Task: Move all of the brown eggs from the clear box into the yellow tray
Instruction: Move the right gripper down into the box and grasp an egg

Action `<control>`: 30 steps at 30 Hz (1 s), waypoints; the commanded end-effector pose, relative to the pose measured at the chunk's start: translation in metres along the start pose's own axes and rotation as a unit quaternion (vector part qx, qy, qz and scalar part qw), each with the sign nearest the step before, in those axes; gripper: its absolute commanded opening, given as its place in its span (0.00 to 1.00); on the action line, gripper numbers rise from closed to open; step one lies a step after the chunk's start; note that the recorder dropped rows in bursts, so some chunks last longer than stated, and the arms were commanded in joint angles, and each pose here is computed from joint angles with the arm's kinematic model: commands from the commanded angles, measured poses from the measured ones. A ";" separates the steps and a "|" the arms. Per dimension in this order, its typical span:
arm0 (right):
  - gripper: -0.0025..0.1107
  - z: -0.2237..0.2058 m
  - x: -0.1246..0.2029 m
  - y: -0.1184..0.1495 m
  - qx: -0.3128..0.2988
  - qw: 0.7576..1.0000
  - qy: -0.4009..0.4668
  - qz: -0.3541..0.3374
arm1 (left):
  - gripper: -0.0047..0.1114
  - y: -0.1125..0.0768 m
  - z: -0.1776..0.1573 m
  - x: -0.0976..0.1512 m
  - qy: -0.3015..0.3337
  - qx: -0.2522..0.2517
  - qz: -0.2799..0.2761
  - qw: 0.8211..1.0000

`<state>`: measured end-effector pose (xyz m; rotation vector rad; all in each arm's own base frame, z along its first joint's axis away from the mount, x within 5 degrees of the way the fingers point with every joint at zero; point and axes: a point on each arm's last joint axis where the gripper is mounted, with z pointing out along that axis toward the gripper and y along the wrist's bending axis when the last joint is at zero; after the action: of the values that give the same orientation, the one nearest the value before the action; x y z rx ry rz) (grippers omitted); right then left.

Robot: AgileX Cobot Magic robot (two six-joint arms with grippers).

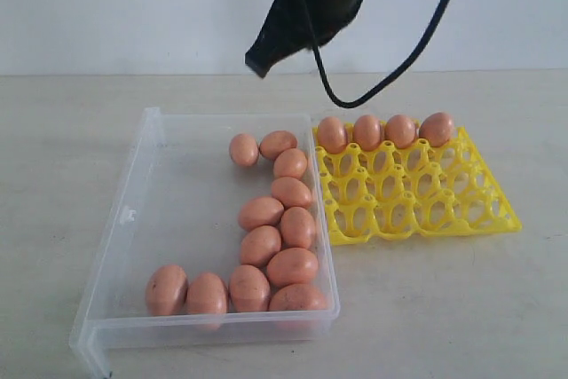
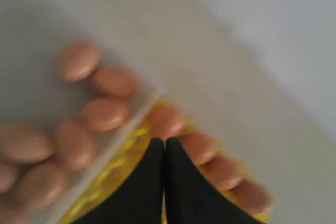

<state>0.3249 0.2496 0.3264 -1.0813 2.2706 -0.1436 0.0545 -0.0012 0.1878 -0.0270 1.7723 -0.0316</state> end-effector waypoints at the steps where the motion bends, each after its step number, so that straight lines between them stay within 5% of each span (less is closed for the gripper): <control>1: 0.02 0.003 -0.012 0.029 -0.250 0.965 0.015 -0.083 | 0.00 0.000 0.000 0.000 -0.002 0.003 -0.001 1.000; 7: 0.03 0.039 -0.011 0.051 -0.270 0.939 0.022 -0.212 | 0.00 0.000 0.000 0.000 -0.002 0.003 -0.001 1.000; 16: 0.49 0.096 0.004 0.067 -0.291 0.905 0.059 -0.305 | 0.00 0.000 0.000 0.000 -0.002 0.003 -0.001 1.000; 30: 0.50 0.144 0.012 0.072 -0.243 0.904 0.072 -0.344 | 0.00 0.000 0.000 0.000 -0.002 0.003 -0.001 1.000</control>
<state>0.3497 0.3081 0.1816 -2.1940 2.0097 0.0854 0.0545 -0.0012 0.1878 -0.0270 1.7723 -0.0316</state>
